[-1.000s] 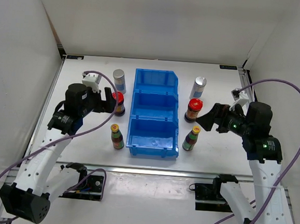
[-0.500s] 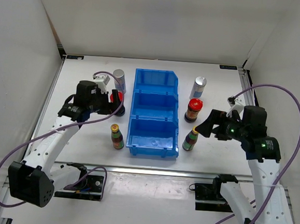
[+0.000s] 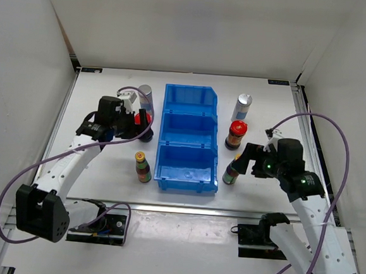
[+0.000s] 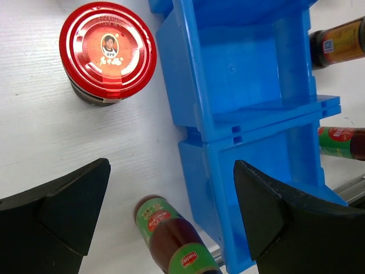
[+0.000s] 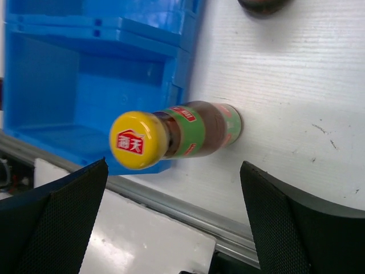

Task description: Organize the condiment bottles

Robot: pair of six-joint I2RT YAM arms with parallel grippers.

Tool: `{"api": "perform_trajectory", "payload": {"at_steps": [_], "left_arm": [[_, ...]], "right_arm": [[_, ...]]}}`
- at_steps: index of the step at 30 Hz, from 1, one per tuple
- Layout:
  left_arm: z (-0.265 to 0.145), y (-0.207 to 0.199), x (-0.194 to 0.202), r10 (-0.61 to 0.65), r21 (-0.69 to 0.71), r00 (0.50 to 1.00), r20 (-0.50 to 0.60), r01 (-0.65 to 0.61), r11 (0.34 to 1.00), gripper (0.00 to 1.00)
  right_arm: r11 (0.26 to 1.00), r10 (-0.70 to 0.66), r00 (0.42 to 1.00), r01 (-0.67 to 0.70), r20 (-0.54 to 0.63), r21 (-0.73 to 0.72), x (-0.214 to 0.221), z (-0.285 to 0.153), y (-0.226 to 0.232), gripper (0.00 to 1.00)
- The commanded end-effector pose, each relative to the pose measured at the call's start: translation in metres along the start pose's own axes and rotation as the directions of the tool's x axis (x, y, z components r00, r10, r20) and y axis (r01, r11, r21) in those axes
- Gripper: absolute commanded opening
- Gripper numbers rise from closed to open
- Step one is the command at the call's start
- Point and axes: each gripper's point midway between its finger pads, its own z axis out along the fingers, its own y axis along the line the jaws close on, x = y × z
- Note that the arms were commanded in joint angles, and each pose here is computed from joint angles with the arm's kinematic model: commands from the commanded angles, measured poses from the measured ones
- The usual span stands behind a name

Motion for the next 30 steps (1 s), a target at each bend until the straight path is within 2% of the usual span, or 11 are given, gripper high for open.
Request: {"api": "perform_trajectory", "payload": {"at_steps": [1,6,8,10,14,16,17,22,25,26,30], "left_arm": [[0.005,-0.009,-0.005,-0.013,0.038,1.0,-0.022,0.014,0.999,1.0],[0.006,-0.015,-0.005,-0.013,0.07,0.999,-0.036,0.016,0.997,1.0],[0.003,-0.017,-0.007,-0.01,0.074,1.0,-0.025,0.012,0.997,1.0],[0.001,-0.016,-0.009,-0.008,0.066,1.0,-0.013,0.009,0.998,1.0],[0.001,-0.016,-0.009,-0.008,0.066,1.0,-0.013,0.009,0.998,1.0],[0.001,-0.016,-0.009,-0.008,0.066,1.0,-0.013,0.009,0.998,1.0],[0.001,-0.016,-0.009,-0.008,0.066,1.0,-0.013,0.009,0.998,1.0],[0.001,-0.016,-0.009,-0.017,0.066,1.0,-0.014,0.018,0.998,1.0],[0.001,-0.016,-0.009,-0.017,0.066,1.0,-0.014,0.018,0.998,1.0],[0.001,-0.016,-0.009,-0.017,0.066,1.0,-0.014,0.018,0.998,1.0],[0.003,-0.016,-0.008,-0.029,0.065,0.999,-0.023,0.03,0.997,1.0]], "right_arm": [[0.999,-0.025,0.998,0.023,0.065,0.038,-0.006,0.016,-0.002,1.0],[0.983,-0.133,0.991,0.127,0.036,0.133,0.002,0.037,0.0,1.0],[0.959,-0.178,0.983,0.164,0.04,0.232,-0.01,0.043,-0.005,0.99],[0.934,-0.237,0.971,0.224,0.011,0.28,-0.01,0.05,0.0,0.93],[0.87,-0.272,0.962,0.246,0.0,0.427,-0.019,0.053,-0.006,0.82],[0.863,-0.273,0.962,0.25,-0.012,0.439,-0.019,0.055,-0.005,0.73],[0.856,-0.285,0.958,0.263,-0.018,0.445,-0.018,0.056,-0.005,0.62],[0.846,-0.3,0.954,0.262,0.009,0.465,-0.028,0.043,0.003,0.26],[0.833,-0.329,0.944,0.279,0.022,0.477,-0.034,0.033,0.009,0.12],[0.826,-0.343,0.938,0.282,0.038,0.488,-0.041,0.026,0.013,0.04],[0.819,-0.373,0.923,0.279,0.094,0.502,-0.065,0.007,0.027,0.0]]}}
